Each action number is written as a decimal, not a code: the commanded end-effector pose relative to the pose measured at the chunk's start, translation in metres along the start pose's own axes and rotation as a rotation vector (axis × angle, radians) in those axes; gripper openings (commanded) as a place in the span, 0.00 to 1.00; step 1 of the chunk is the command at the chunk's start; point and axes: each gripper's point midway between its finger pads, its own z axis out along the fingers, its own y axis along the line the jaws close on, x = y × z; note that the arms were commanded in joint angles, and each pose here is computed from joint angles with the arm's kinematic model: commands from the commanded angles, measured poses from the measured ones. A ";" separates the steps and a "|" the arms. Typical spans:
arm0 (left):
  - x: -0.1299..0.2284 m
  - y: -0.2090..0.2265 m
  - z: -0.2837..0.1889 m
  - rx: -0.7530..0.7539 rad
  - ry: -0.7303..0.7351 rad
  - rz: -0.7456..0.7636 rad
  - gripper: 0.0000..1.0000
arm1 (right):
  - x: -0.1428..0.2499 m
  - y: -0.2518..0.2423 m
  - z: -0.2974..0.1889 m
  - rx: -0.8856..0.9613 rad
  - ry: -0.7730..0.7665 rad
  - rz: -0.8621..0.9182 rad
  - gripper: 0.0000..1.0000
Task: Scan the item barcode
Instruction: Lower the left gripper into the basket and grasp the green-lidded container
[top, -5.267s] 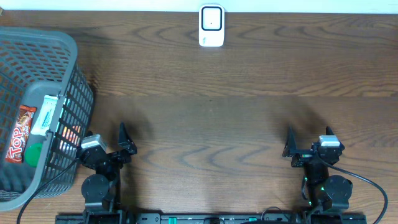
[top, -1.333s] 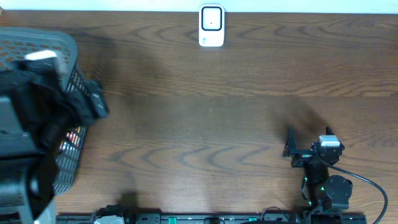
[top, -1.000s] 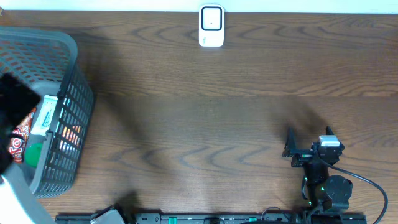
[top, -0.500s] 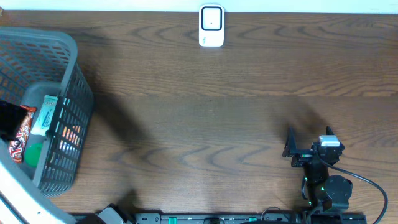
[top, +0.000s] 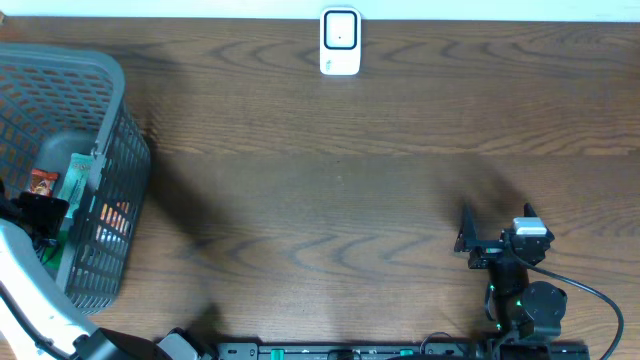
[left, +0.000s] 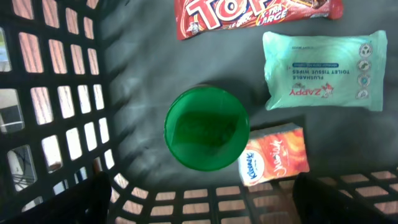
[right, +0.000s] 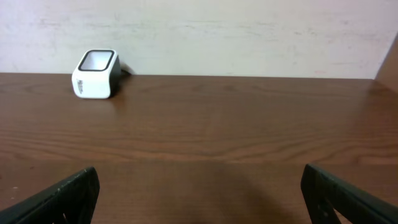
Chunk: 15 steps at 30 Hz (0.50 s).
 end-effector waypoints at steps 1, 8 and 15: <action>-0.003 0.000 0.009 -0.016 0.007 -0.016 0.93 | 0.000 0.002 0.000 -0.008 -0.002 -0.012 0.99; -0.007 -0.005 0.040 -0.048 0.056 -0.011 0.93 | 0.000 0.002 0.000 -0.008 -0.002 -0.012 0.99; -0.007 0.010 0.071 -0.106 0.136 -0.050 0.93 | 0.000 0.002 0.000 -0.008 -0.002 -0.012 0.99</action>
